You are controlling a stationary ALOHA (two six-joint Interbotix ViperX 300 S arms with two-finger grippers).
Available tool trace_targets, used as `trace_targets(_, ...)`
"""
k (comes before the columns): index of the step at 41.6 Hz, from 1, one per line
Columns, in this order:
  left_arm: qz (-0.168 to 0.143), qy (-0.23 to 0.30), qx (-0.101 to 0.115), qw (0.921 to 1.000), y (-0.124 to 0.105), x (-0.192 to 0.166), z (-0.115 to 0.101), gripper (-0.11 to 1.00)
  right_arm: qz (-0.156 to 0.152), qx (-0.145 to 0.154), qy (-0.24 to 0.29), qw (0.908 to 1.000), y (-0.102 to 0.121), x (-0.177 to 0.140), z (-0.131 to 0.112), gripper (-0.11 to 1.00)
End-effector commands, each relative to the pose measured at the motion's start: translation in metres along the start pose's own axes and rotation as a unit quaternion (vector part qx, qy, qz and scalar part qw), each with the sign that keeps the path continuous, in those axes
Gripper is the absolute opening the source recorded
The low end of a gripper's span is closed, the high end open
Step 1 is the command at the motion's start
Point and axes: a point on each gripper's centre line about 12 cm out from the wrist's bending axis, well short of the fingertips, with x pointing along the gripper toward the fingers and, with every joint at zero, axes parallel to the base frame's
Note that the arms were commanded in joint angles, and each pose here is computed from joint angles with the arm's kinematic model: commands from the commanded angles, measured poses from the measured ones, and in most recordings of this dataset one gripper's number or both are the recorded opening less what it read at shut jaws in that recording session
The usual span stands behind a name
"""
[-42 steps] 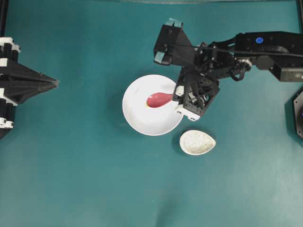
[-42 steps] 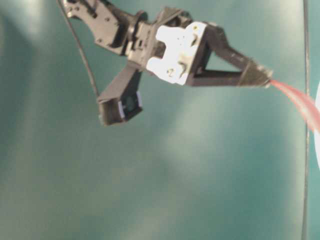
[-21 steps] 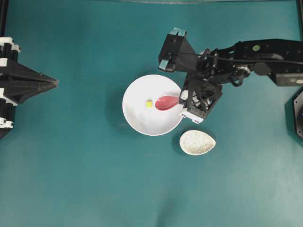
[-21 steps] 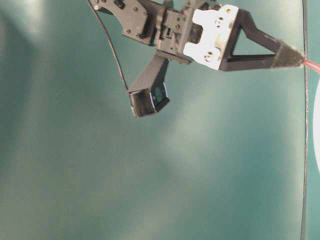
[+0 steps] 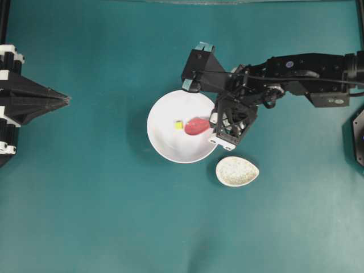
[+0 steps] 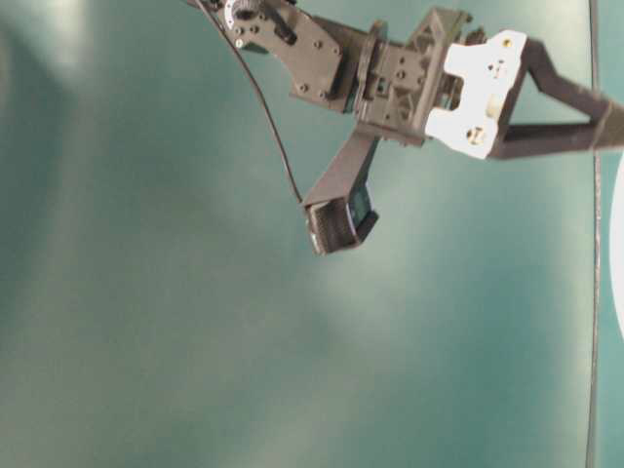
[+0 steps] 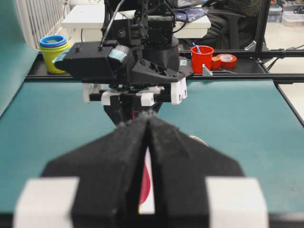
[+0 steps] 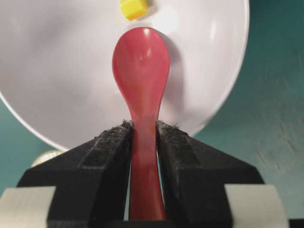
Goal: Scoop the yellow hexagonal prism block from the bowl with a spoon using the right arm.
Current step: 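Slide the spoon under the yellow block inside the bowl, then raise the spoon carrying the yellow block up out of the bowl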
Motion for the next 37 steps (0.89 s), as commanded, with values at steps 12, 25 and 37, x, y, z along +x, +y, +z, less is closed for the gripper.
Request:
trace_targets(12, 0.001, -0.008, 0.002, 1.0, 0.001, 0.002, 0.007, 0.0, 0.006, -0.009, -0.032, 0.9994, 0.007, -0.001, 0.024, 0.23)
trace_targets(25, 0.001, -0.009, 0.002, 1.0, 0.001, 0.002, 0.007, 0.0, 0.012, -0.011, -0.071, 0.9973, 0.01, -0.004, 0.039, 0.23)
trace_targets(37, 0.001, -0.009, 0.002, 1.0, 0.001, 0.002, 0.007, 0.0, 0.019, -0.014, -0.098, 0.9949, 0.015, -0.021, 0.049, 0.23)
